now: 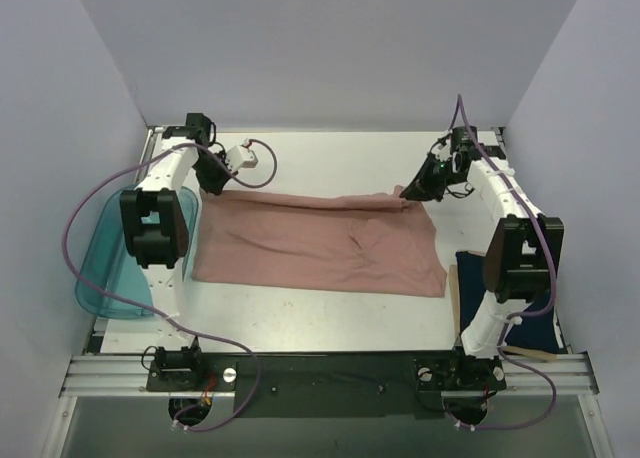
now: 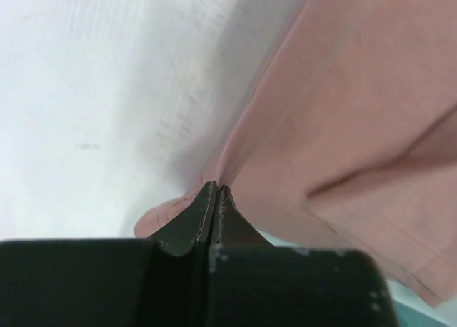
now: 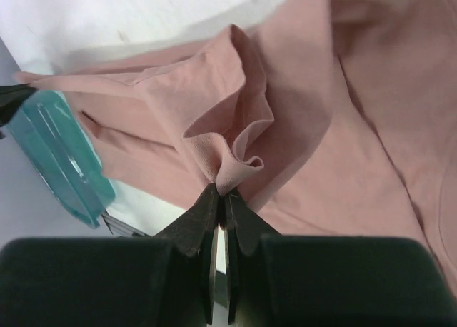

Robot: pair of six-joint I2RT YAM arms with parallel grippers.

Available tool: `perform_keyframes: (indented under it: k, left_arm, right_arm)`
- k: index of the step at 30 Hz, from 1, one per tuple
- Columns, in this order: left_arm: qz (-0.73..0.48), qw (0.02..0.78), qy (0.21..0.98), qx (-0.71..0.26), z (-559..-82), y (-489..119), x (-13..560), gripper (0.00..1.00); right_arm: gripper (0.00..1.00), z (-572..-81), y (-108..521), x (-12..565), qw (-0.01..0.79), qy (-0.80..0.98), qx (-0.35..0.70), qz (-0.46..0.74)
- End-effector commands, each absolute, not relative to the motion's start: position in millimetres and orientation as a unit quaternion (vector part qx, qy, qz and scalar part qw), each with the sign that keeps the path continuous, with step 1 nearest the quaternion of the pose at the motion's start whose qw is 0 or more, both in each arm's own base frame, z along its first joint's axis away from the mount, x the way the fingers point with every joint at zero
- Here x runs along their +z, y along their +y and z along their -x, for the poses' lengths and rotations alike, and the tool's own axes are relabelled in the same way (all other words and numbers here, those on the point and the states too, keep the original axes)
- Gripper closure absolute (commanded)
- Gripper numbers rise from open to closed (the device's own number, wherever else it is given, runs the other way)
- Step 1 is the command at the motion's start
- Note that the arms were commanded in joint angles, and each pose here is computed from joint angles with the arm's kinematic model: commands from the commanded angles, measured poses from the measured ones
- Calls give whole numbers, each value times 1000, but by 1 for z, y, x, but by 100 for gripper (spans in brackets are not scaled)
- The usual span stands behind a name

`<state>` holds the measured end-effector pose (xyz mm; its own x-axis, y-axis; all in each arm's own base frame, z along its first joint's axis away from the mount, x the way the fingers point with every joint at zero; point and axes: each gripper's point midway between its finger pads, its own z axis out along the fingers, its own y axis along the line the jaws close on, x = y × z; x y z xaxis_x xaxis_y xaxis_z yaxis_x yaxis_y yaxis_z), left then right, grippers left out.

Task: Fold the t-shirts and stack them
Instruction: Fold the other side of the tshirt into a rectangle

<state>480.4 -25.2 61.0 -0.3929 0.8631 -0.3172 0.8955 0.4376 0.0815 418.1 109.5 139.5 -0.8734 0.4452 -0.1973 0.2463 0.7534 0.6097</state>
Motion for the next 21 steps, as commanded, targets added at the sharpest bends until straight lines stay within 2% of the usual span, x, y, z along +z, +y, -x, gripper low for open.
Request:
perform_keyframes:
  k: [1, 6, 11, 15, 21]
  left_arm:
    - [-545, 224, 808, 4, -467, -23, 118, 100]
    - [-566, 166, 807, 4, -410, -10, 96, 100]
    - [-562, 136, 816, -20, -382, -15, 61, 100]
    - [-560, 137, 817, -10, -388, -15, 50, 100]
    - [-561, 141, 815, 6, -400, -12, 57, 100]
  right_arm:
    - [100, -360, 105, 143, 124, 933, 288, -174]
    - [100, -303, 99, 109, 67, 944, 256, -195]
    - [100, -267, 103, 71, 13, 952, 230, -202]
    - [100, -254, 93, 50, -8, 957, 197, -212]
    - [100, -243, 89, 59, -15, 962, 189, -199]
